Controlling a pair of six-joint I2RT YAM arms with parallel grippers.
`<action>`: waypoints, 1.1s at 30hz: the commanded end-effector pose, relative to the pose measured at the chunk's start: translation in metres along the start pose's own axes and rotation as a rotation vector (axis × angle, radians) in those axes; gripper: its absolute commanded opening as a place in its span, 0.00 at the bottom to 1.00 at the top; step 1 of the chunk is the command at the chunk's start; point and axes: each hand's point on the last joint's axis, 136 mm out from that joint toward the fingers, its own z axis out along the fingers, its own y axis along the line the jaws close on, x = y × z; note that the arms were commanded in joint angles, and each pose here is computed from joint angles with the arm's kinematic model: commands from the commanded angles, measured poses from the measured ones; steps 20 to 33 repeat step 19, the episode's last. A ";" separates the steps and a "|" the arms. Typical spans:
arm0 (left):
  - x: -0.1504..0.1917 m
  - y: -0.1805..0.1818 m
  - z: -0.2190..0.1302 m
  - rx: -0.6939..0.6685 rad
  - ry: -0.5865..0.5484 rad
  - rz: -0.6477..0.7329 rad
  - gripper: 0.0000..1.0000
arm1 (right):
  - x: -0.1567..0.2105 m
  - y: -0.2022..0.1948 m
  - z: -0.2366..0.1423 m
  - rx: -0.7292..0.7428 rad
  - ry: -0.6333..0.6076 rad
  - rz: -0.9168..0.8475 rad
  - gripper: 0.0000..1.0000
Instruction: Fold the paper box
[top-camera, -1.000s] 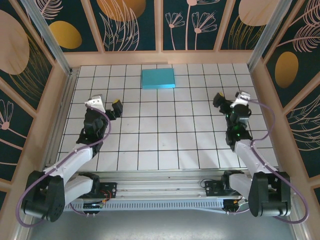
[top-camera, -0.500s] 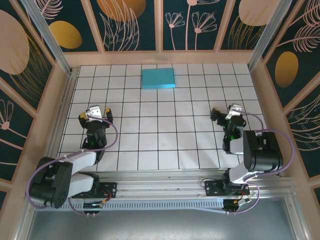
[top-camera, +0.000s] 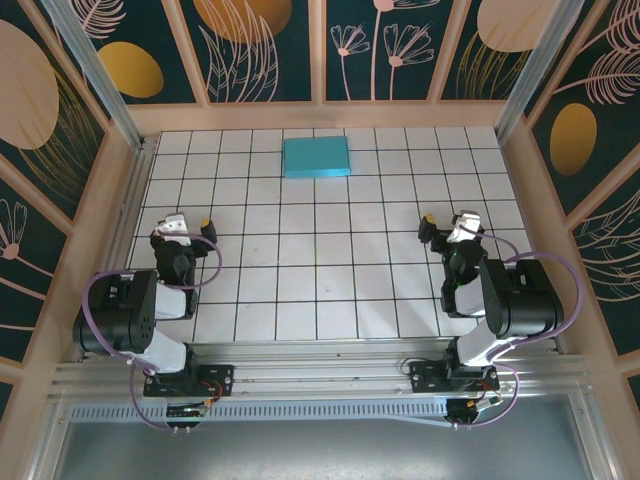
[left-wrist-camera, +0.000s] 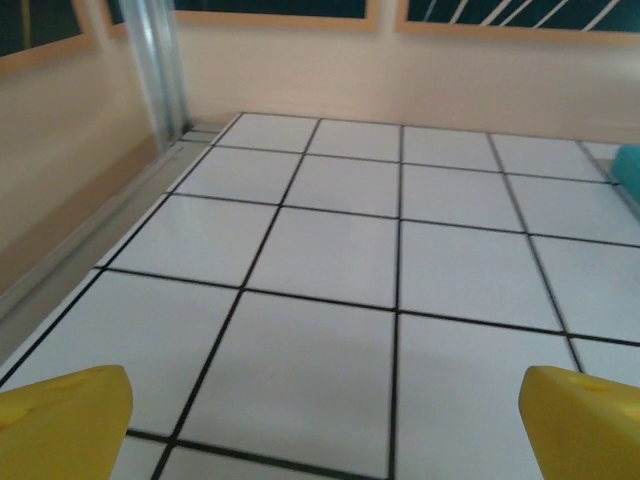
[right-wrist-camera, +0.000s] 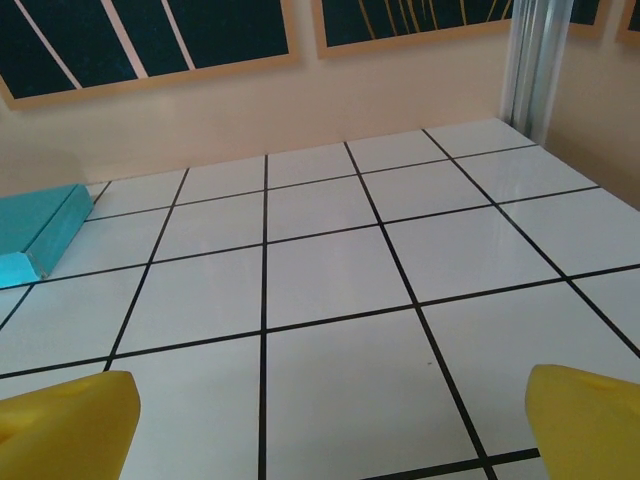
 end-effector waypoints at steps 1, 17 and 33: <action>-0.022 -0.012 0.003 0.069 -0.068 -0.022 0.99 | -0.014 -0.005 0.002 0.031 -0.054 -0.016 0.99; -0.023 -0.012 0.002 0.072 -0.074 -0.023 0.99 | -0.011 -0.005 0.006 -0.001 -0.029 -0.003 0.99; -0.023 -0.013 0.002 0.072 -0.073 -0.023 0.99 | -0.013 -0.002 0.002 -0.003 -0.049 -0.017 0.99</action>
